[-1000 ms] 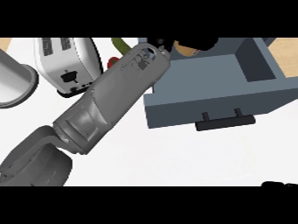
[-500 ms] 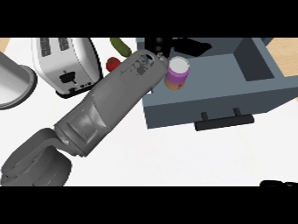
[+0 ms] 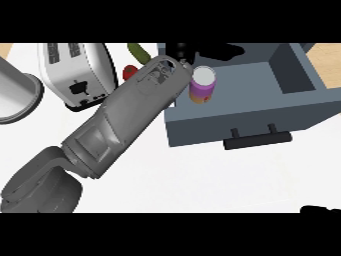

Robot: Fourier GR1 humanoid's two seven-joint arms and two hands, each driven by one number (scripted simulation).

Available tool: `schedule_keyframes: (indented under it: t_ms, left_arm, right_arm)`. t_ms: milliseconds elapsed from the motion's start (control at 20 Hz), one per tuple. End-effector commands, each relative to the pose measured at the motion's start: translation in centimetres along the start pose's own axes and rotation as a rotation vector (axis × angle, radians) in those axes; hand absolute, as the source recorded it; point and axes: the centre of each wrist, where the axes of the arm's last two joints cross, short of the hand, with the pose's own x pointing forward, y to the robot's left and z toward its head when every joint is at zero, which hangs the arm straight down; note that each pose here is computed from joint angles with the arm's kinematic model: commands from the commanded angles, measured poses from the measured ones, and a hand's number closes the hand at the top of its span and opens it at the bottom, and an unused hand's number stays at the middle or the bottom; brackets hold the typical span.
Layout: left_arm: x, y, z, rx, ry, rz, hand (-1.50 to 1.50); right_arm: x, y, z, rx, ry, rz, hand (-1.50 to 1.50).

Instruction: Pick up the can, place it into the drawer and close the drawer

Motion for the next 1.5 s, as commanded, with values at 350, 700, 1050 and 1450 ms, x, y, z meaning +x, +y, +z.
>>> schedule_keyframes:
  t_ms: [350, 700, 1050, 1450]
  left_arm:
    - [1.5, -0.5, 0.4, 0.009, -0.013, 0.118, -1.5]
    - [2.5, -0.8, 0.5, 0.011, -0.045, 0.126, -1.5]
    - [2.0, -0.5, 0.4, 0.005, -0.005, 0.118, -1.5]
    - [3.5, 0.8, 0.5, 0.005, 0.012, 0.116, -1.5]
  right_arm:
    - [1.3, 1.7, -2.3, 0.103, -0.131, 0.298, -1.5]
    - [-0.2, 2.7, -3.3, 0.149, -0.132, 0.6, -1.5]
    - [-2.7, 6.5, -4.6, 0.23, -0.081, 0.8, -1.5]
    - [-9.8, 10.3, -4.1, 0.208, -0.02, 0.887, -1.5]
